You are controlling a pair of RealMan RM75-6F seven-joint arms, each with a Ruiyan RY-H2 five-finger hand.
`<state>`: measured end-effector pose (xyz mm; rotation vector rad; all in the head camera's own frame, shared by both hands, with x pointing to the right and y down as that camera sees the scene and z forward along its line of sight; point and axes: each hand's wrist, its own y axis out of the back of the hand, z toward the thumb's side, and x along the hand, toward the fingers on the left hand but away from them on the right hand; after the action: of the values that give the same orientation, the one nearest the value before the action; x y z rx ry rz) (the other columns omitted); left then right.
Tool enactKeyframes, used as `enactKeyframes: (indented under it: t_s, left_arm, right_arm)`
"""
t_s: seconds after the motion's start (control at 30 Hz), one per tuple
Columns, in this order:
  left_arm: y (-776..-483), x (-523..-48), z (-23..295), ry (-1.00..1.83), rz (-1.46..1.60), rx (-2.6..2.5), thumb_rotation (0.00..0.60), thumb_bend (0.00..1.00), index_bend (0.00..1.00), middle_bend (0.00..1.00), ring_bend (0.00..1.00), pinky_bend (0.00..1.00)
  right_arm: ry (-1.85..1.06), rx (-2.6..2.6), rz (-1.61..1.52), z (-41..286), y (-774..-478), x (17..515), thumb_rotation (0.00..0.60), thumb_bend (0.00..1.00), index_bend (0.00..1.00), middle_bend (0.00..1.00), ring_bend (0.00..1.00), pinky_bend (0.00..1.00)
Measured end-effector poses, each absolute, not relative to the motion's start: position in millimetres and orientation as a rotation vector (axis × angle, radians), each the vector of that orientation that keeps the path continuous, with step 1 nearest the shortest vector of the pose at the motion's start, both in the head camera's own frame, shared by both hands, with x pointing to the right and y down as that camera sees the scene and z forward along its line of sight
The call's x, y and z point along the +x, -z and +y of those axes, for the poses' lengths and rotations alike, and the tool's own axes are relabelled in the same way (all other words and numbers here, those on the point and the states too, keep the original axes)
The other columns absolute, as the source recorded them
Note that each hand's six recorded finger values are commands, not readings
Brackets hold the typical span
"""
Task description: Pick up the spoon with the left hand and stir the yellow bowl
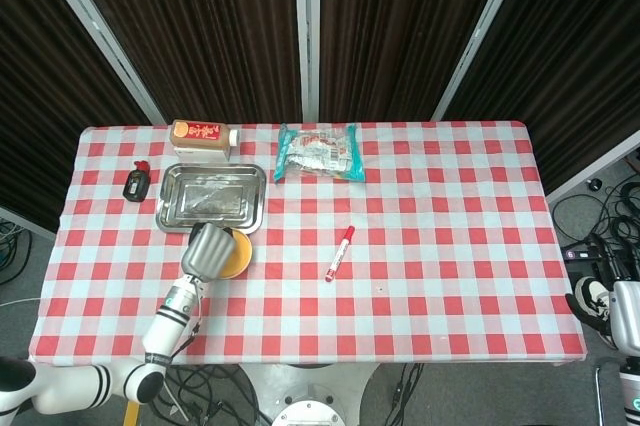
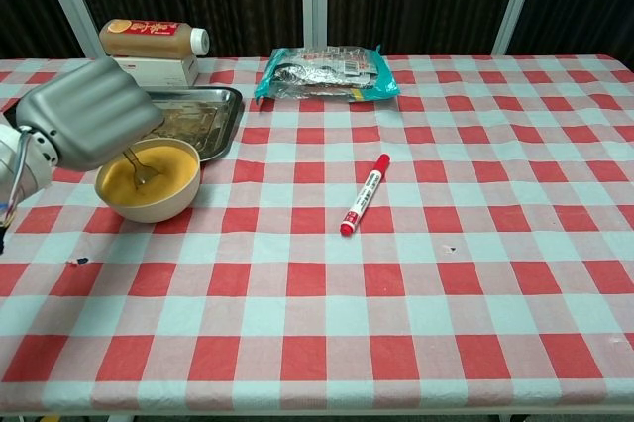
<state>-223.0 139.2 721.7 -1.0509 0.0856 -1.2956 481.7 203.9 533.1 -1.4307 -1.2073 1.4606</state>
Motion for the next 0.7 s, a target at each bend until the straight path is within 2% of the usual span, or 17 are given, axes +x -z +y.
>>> enactKeyframes:
  t_s: [0.33,0.7]
  left_arm:
    - [-689.7,-227.4,129.2,1.262,0.104,-0.956,0.6,0.38,0.66,0.97,0.95,1.0]
    - [-681.3,-223.2,131.7,1.223,-0.041,-0.758,0.6,0.39,0.66,0.97,0.95,1.0]
  right_arm:
    - [-1.448,-1.439,-1.206,202.4,-533.4,481.2,0.6,0.14,0.08,0.25,0.06,0.15]
    - [-1.438,-1.441,-1.216,205.7,-531.7,483.3,0.6,0.14,0.08,0.25,0.06,0.15]
